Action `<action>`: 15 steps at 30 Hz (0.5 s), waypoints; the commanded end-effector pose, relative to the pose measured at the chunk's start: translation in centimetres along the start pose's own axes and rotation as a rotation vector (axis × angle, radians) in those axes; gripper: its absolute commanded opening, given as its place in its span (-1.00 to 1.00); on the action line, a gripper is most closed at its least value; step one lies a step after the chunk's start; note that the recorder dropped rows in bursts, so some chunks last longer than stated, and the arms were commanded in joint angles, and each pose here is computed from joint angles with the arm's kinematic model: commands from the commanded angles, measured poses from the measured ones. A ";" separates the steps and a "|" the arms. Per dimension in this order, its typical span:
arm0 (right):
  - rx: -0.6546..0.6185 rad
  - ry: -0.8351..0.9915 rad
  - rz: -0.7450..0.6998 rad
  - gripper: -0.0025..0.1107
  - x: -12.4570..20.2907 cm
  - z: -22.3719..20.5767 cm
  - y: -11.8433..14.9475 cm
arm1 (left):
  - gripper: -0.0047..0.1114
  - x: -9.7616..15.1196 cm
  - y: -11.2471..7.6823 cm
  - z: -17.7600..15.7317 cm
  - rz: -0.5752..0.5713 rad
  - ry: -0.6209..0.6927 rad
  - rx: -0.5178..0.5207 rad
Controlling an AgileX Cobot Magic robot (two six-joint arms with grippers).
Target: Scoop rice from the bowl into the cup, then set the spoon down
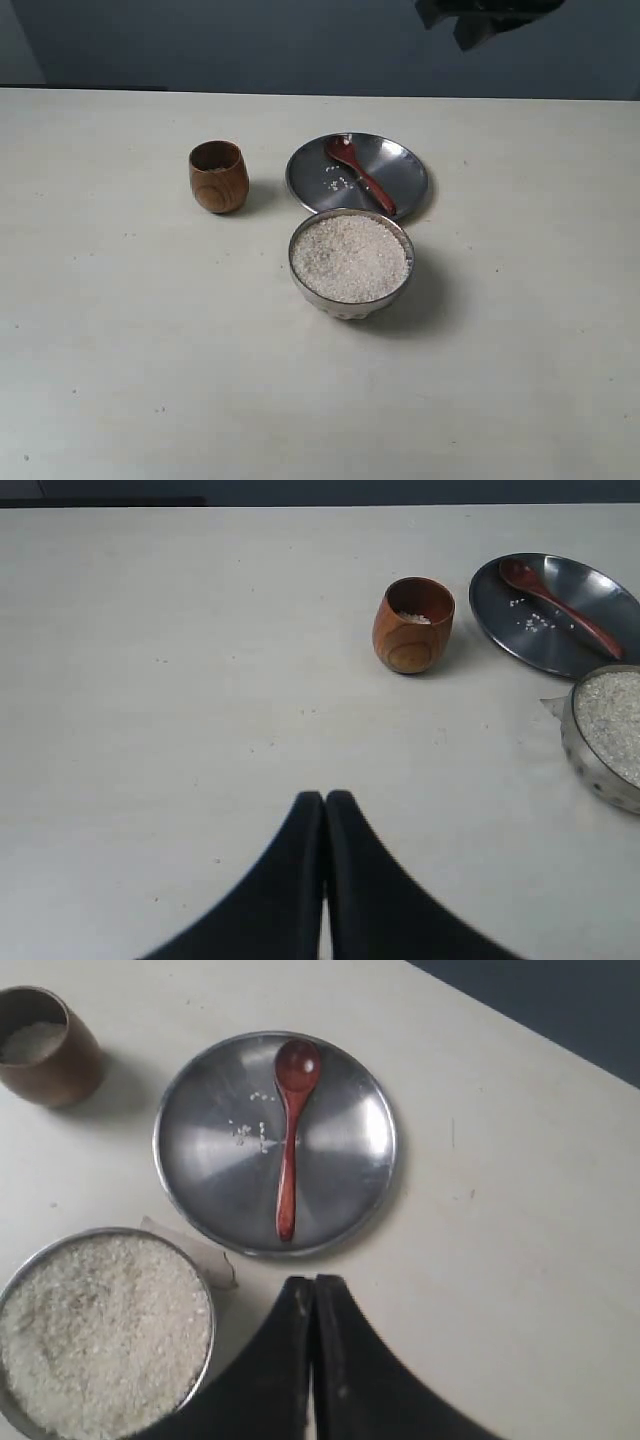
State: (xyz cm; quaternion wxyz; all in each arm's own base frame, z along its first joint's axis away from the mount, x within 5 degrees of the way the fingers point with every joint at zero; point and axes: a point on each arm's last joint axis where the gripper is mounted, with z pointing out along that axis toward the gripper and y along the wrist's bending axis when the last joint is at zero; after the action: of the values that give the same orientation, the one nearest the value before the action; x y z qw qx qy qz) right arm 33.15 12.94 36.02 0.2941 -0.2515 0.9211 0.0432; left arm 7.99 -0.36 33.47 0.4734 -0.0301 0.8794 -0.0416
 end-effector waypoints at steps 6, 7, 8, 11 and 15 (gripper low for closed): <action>0.225 -0.007 0.067 -0.95 5.5 -2.9 -1.2 | -0.91 -0.1 0.0 0.0 0.002 0.003 -0.003; 0.225 -0.014 0.070 -0.95 6.1 -3.0 -1.1 | -0.91 -0.1 0.0 0.0 0.002 0.003 -0.003; 0.222 -0.017 0.074 -0.95 6.8 -3.2 -1.0 | -0.91 -0.1 0.0 0.0 0.002 0.003 -0.003; 0.212 -0.020 0.098 -0.95 8.7 -3.4 -0.5 | -0.91 -0.1 0.0 0.0 0.002 0.003 -0.003; 0.206 -0.006 0.118 -0.95 11.4 -3.3 -0.1 | -0.91 -0.1 0.0 0.0 0.002 0.003 -0.003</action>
State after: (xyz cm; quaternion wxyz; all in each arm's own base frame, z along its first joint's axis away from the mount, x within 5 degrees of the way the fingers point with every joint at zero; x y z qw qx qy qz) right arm 24.72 7.80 33.21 0.3162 -0.1768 0.9315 -0.0344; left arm 7.99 -0.36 33.47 0.4734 -0.0301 0.8794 -0.0416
